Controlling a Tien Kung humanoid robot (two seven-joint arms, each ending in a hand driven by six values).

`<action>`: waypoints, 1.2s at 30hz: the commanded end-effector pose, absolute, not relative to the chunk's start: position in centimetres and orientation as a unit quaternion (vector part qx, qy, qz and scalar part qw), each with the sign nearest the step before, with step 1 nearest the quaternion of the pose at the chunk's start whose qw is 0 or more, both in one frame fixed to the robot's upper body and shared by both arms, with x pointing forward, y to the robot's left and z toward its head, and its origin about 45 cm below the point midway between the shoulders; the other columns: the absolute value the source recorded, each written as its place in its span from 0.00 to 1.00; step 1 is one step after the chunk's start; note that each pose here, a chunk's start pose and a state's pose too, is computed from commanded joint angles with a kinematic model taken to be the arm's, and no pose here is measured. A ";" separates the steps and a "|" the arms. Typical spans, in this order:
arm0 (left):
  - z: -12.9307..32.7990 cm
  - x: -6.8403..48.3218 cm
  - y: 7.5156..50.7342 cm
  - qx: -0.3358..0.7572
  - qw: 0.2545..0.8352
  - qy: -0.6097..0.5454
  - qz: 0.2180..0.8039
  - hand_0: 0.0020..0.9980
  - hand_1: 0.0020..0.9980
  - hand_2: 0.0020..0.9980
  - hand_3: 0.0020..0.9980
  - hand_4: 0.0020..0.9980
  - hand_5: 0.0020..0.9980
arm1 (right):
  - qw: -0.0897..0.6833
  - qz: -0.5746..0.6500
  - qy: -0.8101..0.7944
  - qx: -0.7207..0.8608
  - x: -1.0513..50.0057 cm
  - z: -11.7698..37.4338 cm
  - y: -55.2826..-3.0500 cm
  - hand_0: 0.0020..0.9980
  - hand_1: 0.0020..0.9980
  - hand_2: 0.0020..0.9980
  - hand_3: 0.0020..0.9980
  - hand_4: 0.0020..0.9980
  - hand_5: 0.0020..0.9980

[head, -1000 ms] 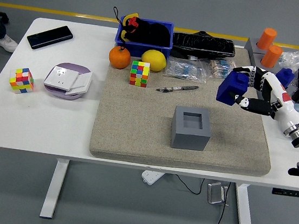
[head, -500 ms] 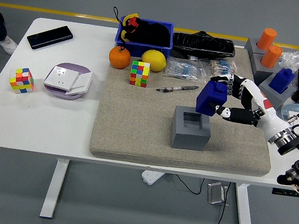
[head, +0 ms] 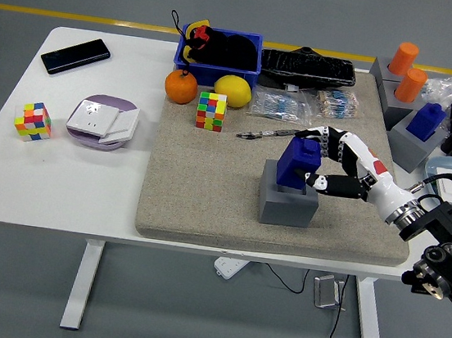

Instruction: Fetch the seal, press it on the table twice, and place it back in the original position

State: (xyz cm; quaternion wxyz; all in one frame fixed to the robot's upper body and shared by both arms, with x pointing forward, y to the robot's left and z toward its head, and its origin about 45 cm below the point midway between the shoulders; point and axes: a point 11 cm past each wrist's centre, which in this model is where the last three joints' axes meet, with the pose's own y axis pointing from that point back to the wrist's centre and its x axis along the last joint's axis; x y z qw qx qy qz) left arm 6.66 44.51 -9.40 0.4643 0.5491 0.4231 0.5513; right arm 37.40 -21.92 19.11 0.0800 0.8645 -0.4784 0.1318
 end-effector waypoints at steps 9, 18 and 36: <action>-9.3 7.0 44.5 0.547 0.467 0.422 0.553 0.74 0.70 0.69 0.75 0.68 0.31 | 0.093 0.140 -0.465 0.869 38.1 18.8 -21.6 0.57 0.47 0.47 0.49 0.63 0.00; -9.4 7.0 44.5 0.546 0.468 0.422 0.552 0.74 0.70 0.69 0.75 0.68 0.31 | 0.105 0.148 -0.453 0.873 38.2 18.5 -21.5 0.57 0.47 0.47 0.49 0.64 0.00; -9.3 7.1 44.4 0.545 0.469 0.422 0.552 0.74 0.70 0.69 0.75 0.68 0.30 | 0.123 0.162 -0.451 0.869 38.5 18.1 -22.3 0.56 0.47 0.46 0.49 0.65 0.00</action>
